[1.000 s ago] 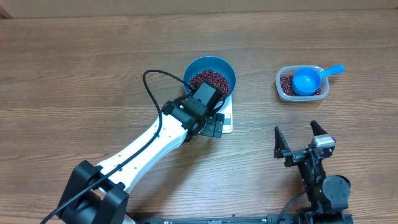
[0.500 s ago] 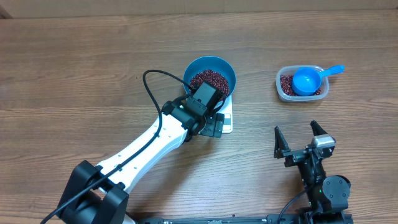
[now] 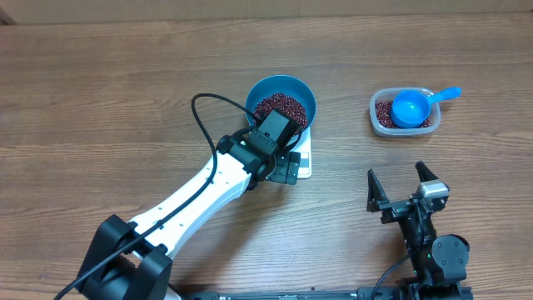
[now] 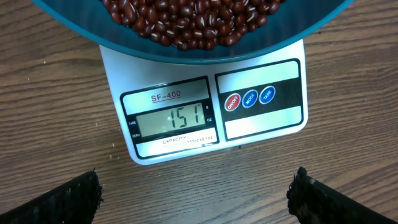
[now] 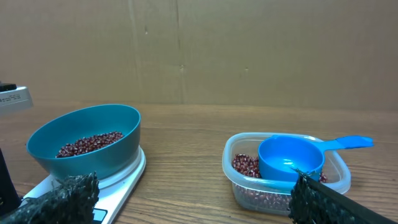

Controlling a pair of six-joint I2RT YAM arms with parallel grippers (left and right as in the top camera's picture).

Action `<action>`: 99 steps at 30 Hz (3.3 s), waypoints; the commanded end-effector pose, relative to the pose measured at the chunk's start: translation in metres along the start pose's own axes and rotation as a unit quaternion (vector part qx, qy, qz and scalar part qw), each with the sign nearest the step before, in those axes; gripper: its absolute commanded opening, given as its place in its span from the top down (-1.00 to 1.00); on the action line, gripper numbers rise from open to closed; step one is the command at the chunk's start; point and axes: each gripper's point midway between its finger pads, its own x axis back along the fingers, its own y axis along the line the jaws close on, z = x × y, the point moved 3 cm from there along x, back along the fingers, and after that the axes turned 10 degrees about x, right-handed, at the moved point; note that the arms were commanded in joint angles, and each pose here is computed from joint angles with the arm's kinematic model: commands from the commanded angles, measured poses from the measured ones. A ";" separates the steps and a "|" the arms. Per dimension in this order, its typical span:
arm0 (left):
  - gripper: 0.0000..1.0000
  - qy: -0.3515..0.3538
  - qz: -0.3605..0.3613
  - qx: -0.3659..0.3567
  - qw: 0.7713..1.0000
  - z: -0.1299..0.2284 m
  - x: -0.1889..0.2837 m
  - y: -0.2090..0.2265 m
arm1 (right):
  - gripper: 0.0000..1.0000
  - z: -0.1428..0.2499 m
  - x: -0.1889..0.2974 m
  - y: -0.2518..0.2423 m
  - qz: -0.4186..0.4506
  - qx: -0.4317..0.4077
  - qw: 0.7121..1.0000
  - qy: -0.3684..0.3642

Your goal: Scoop item into bowl and weigh 150g on scale

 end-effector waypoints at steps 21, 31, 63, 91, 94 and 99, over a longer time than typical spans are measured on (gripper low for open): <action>-0.99 -0.001 0.001 -0.001 1.000 0.000 0.001 0.000 | -1.00 0.003 0.000 -0.002 0.007 -0.002 1.000 0.000; -0.99 -0.067 -0.025 0.004 0.997 -0.018 0.027 0.011 | -1.00 0.003 0.000 -0.002 0.007 -0.002 1.000 0.000; -0.99 -0.452 0.050 0.076 0.887 -0.010 0.115 0.135 | -1.00 0.003 0.000 -0.002 0.007 -0.002 1.000 0.000; -0.99 -0.546 0.009 0.128 0.828 0.055 0.094 0.202 | -1.00 0.003 0.000 -0.002 0.007 -0.002 1.000 0.000; -0.99 -0.565 -0.002 0.123 0.816 0.054 0.104 0.209 | -1.00 0.003 0.000 -0.002 0.007 -0.002 1.000 0.000; -0.99 -0.560 -0.033 0.107 0.821 0.055 0.102 0.220 | -1.00 0.003 0.000 -0.002 0.007 -0.002 1.000 0.000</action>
